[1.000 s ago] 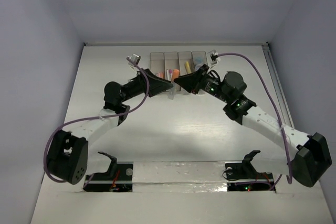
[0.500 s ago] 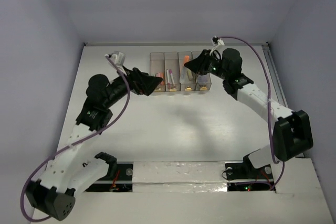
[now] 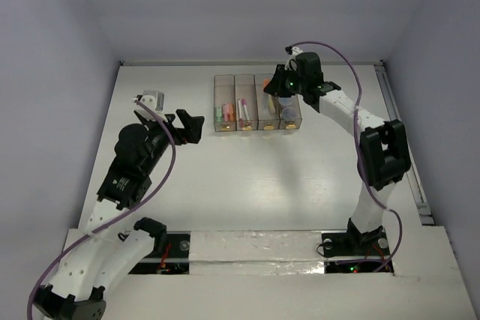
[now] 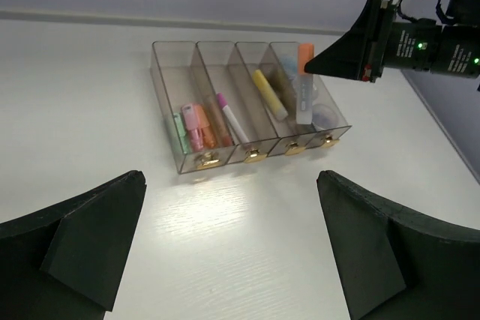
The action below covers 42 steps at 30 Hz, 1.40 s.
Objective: Sort the stationery into containers
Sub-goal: Place the pen in the storage box, then reset both arms
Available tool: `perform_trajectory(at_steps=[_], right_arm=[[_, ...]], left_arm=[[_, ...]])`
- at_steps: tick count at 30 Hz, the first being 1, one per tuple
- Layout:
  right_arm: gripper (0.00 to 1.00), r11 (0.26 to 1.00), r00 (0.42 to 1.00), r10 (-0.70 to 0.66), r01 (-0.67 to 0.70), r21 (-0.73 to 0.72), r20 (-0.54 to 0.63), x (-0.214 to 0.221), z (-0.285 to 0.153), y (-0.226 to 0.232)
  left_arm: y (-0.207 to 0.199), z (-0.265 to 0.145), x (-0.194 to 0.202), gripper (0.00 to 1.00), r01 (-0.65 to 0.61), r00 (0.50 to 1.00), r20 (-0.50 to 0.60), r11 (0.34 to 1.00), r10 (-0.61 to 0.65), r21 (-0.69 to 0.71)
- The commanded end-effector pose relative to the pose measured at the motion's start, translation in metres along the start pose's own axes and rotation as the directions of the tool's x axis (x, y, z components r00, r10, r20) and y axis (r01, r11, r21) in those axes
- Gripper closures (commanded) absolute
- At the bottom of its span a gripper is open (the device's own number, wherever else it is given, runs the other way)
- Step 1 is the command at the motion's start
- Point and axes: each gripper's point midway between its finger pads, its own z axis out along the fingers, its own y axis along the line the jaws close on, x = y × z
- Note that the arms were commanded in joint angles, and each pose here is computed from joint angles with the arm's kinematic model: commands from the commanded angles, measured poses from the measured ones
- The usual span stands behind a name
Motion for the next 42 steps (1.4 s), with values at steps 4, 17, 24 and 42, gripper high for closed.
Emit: perform_trajectory(at_steps=[4, 17, 24, 42], right_arm=[[1.00, 0.992, 0.998, -0.064, 0.066, 0.111, -0.018, -0.015, 0.014, -0.024], [0.21, 0.993, 0.996, -0.083, 0.080, 0.086, 0.022, -0.043, 0.000, -0.005], [0.89, 0.994, 0.947, -0.105, 0.088, 0.068, 0.305, -0.080, -0.091, 0.032], [0.38, 0.972, 0.570, -0.097, -0.122, 0.201, 0.816, -0.040, -0.366, 0.024]], left_arm=[[0.011, -0.008, -0.014, 0.01, -0.026, 0.997, 0.064, 0.998, 0.030, -0.057], [0.012, -0.007, -0.015, 0.01, -0.025, 0.997, 0.071, 0.998, 0.029, -0.058], [0.010, -0.008, -0.019, 0.01, -0.022, 0.996, 0.083, 0.999, 0.026, -0.045], [-0.010, -0.033, -0.066, 0.01, 0.012, 0.967, 0.253, 0.999, -0.023, 0.044]])
